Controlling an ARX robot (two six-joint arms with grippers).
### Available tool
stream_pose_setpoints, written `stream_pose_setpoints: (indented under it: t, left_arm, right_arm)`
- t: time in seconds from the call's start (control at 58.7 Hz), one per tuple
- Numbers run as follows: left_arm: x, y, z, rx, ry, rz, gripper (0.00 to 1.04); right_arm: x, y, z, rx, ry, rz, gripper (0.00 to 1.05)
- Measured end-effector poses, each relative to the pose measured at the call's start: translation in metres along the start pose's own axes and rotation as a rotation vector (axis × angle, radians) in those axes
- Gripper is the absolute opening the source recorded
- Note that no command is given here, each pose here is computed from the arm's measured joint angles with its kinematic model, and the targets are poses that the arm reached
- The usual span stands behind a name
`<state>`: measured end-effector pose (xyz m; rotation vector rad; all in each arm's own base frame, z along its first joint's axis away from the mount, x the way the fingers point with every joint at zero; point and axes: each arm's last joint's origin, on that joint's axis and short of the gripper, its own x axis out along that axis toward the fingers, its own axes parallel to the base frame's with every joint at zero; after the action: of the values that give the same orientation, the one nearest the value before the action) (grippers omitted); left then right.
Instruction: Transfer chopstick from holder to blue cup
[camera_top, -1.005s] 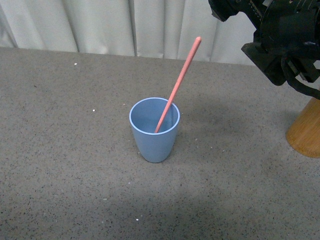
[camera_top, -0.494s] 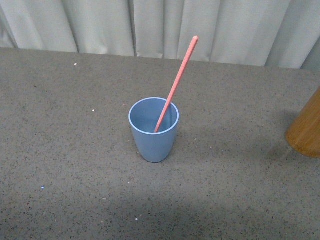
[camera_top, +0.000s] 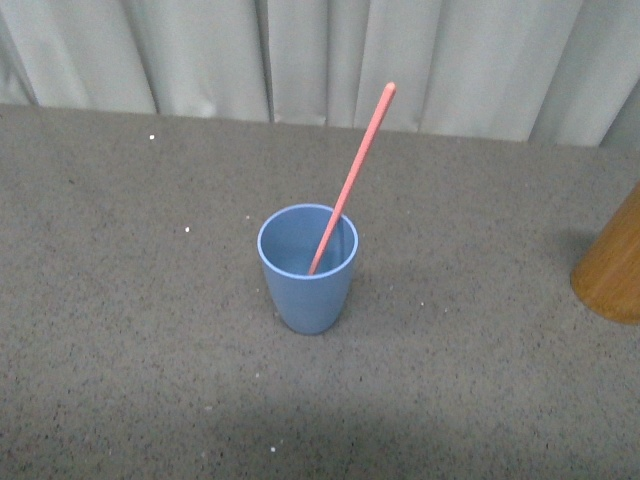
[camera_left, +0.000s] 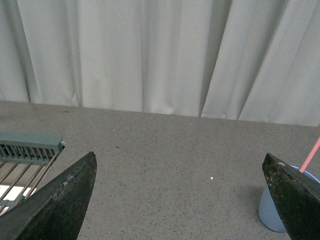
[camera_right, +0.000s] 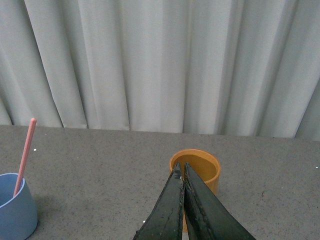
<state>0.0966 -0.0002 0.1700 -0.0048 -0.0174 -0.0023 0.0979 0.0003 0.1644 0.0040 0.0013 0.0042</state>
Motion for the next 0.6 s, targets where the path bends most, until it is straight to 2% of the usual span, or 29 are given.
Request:
stream_pose_setpoints:
  t: [0.477, 0.511, 0.596]
  left_arm:
    - [0.0000, 0.0000, 0.0000, 0.000, 0.000, 0.000, 0.98]
    - [0.0000, 0.0000, 0.0000, 0.000, 0.000, 0.000, 0.98]
    - [0.0000, 0.0000, 0.0000, 0.000, 0.000, 0.000, 0.98]
  right_arm:
    - [-0.0002, 0.0000, 0.0002, 0.000, -0.002, 0.000, 0.01]
    - [-0.0002, 0.0000, 0.0002, -0.002, -0.002, -0.001, 0.05]
    - [-0.0002, 0.0000, 0.0002, -0.001, -0.002, -0.001, 0.26]
